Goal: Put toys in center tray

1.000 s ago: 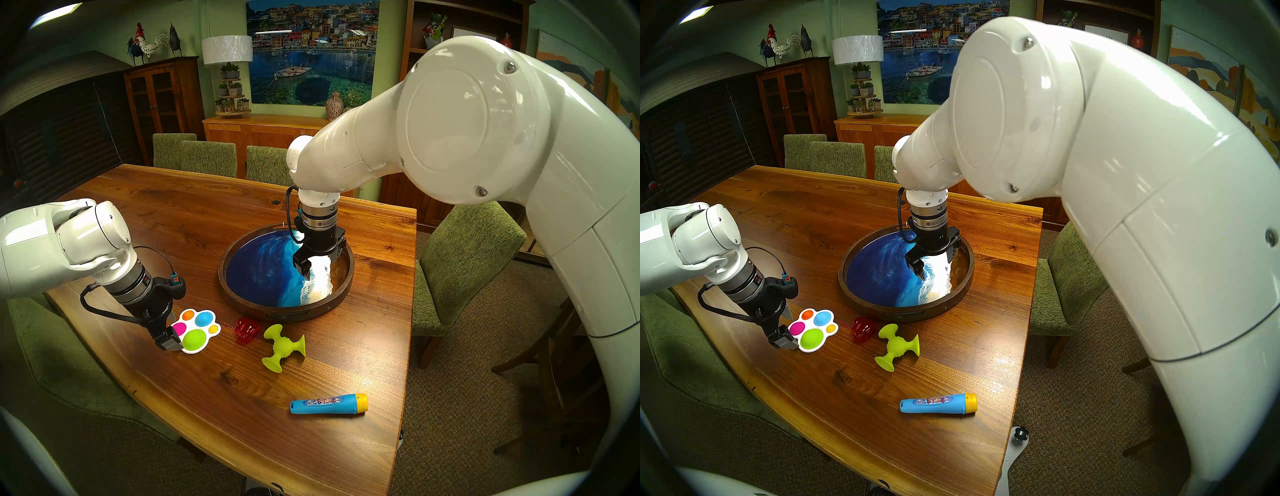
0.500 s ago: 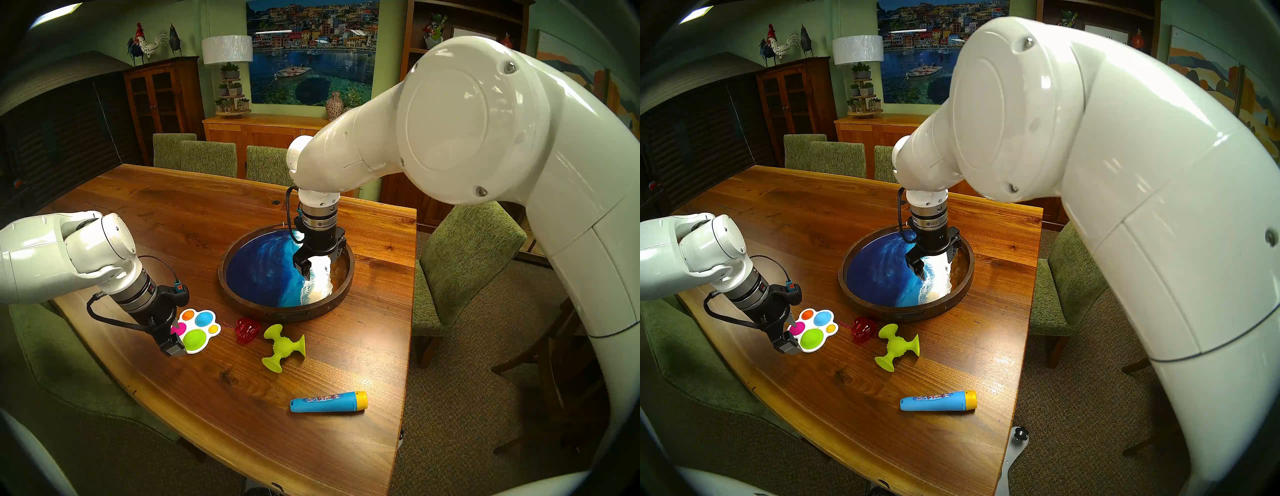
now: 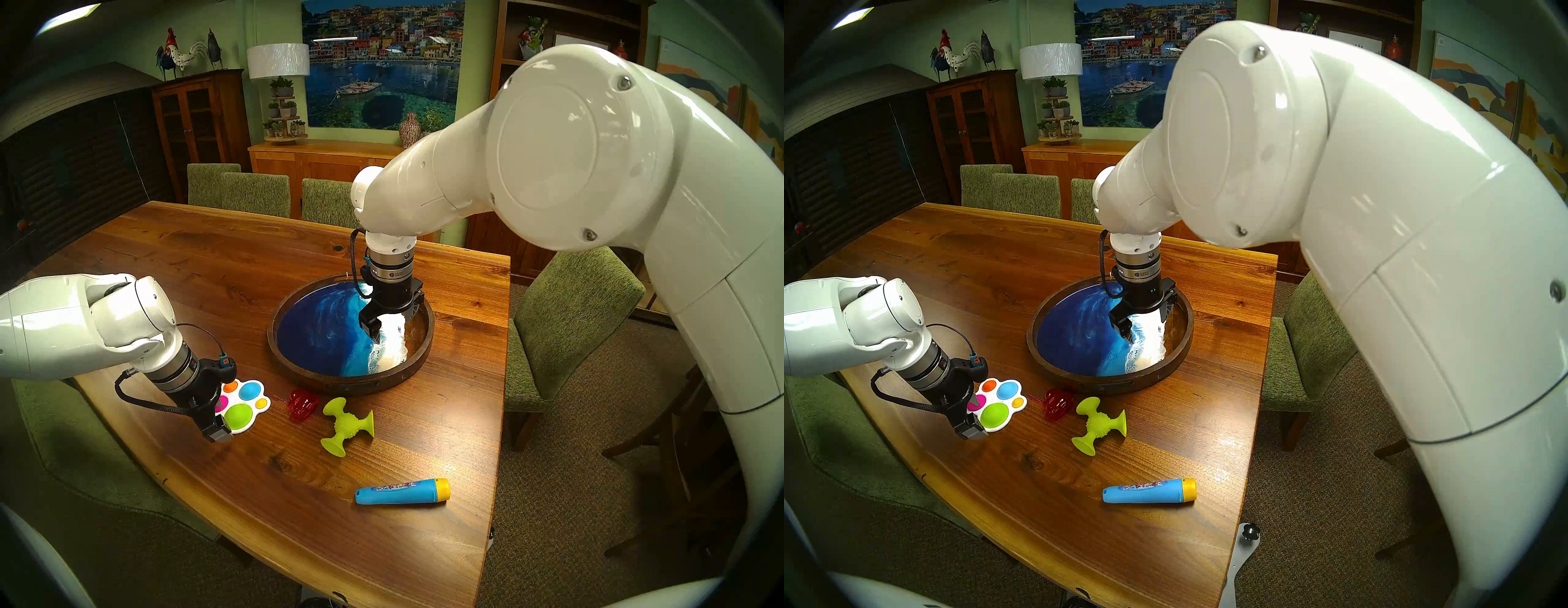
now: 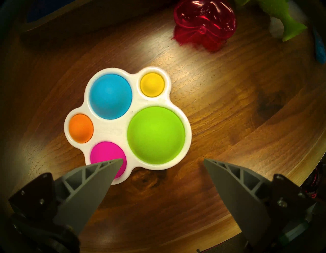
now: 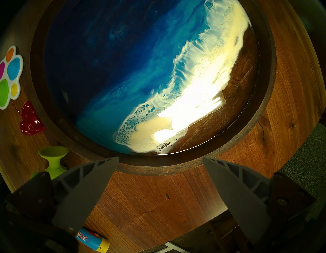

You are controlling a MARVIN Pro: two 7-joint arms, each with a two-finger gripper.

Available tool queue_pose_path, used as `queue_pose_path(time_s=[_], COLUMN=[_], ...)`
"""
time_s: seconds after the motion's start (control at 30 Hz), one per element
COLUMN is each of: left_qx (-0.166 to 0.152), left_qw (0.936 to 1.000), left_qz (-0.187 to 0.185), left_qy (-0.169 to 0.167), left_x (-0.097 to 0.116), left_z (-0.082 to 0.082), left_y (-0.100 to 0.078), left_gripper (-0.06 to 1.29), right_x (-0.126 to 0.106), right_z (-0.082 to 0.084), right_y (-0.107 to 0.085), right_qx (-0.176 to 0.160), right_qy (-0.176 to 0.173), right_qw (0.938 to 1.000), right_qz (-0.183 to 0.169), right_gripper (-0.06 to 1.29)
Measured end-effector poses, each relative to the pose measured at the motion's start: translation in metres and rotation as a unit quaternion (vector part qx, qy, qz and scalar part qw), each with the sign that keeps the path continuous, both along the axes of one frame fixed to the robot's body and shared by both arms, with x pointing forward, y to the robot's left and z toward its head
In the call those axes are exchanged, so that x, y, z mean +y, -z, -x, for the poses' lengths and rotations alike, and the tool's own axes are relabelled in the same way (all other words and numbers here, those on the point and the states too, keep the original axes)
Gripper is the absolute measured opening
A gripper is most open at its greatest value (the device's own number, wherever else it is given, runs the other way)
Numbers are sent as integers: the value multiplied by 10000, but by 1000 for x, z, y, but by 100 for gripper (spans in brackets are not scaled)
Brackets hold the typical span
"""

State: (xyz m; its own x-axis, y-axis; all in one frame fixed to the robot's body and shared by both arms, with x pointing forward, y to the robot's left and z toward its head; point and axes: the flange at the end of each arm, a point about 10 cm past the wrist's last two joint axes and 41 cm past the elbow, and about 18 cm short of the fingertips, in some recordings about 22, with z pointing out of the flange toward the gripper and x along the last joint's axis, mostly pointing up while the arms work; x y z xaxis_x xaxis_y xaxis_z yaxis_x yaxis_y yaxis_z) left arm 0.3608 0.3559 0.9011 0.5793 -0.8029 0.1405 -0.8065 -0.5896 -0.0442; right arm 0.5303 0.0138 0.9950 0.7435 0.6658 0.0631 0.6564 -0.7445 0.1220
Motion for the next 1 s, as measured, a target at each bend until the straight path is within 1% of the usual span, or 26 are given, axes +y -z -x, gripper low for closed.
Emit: queue_pose_path(time_s=[0.17, 0.63, 1.0], left_qx=[-9, -112, -76], left_qw=[10000, 9994, 9995], left_qz=[56, 186, 128], left_qy=[-59, -275, -273], left_x=[-1, 1, -6], left_z=[-1, -11, -7], left_y=[2, -3, 5], left_gripper=[123, 123, 123], right_x=[0, 0, 0], right_z=[0, 0, 0], right_y=[0, 0, 0], right_qx=[0, 0, 0], right_qy=[0, -1, -1], right_qw=[10000, 10000, 10000], right_qz=[0, 0, 0], right_gripper=[123, 123, 123])
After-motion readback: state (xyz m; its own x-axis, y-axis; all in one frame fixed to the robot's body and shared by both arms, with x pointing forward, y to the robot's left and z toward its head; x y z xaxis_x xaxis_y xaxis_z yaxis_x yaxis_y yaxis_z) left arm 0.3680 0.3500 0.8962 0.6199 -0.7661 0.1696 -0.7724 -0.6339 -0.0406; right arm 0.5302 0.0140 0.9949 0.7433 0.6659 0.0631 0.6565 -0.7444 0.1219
